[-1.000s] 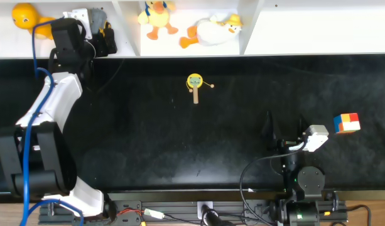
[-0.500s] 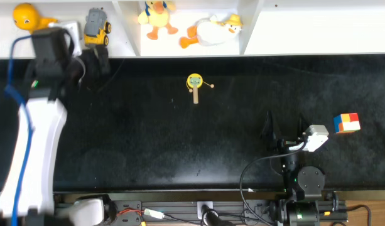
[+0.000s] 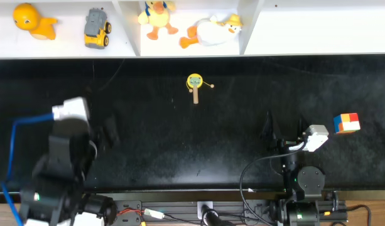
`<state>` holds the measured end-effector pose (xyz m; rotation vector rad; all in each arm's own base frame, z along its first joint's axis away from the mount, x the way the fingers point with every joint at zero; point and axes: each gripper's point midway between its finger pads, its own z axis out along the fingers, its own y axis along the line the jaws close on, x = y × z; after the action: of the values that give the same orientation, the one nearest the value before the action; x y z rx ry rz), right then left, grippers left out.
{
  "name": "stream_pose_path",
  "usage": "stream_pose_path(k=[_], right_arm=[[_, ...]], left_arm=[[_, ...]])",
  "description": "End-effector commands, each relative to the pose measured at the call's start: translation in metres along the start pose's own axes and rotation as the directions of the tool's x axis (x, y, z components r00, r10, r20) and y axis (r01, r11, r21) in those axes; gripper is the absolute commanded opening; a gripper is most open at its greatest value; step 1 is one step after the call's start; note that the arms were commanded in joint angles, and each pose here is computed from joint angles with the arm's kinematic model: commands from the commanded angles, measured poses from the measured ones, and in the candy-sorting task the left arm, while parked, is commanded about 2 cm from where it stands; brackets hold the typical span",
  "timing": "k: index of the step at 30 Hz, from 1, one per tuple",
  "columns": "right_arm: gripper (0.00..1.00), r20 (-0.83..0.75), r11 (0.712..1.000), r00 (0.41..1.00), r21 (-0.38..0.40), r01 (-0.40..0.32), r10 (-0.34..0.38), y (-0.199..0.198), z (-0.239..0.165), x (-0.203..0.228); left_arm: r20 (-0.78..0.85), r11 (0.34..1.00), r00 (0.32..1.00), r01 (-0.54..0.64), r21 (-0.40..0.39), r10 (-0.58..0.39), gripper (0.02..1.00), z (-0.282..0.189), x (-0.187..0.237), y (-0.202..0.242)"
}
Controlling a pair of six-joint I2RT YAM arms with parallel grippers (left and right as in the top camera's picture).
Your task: Store Toys
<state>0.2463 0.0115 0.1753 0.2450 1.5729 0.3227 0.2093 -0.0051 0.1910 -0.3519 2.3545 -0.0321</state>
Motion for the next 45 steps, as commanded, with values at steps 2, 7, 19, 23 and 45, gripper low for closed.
stream_pose_path(k=[2,7,19,23,45], right_arm=[[0.996,0.0,1.0,1.0,-0.002,0.003,-0.003,-0.001,0.0,0.003],[0.996,0.0,1.0,1.0,-0.002,0.003,-0.003,-0.001,0.0,0.003],[0.993,0.0,1.0,1.0,-0.002,0.003,-0.003,-0.001,0.0,0.003],[0.996,0.0,1.0,1.0,-0.002,0.003,-0.003,-0.001,0.0,0.003],[0.996,0.0,1.0,1.0,-0.002,0.003,-0.003,-0.001,0.0,0.003]], left_arm=[[-0.083,0.997,0.996,0.034,-0.065,-0.04,0.998,-0.003,0.032,0.018],[-0.14,0.996,0.99,0.015,-0.092,-0.028,0.998,-0.005,0.046,0.025],[-0.091,0.996,0.995,0.039,-0.076,-0.046,0.998,-0.004,0.037,0.023],[0.067,0.988,0.989,0.139,-0.065,-0.135,0.998,0.007,0.013,0.029],[0.596,0.993,0.796,0.05,0.111,-0.107,0.998,0.051,-0.002,0.037]])
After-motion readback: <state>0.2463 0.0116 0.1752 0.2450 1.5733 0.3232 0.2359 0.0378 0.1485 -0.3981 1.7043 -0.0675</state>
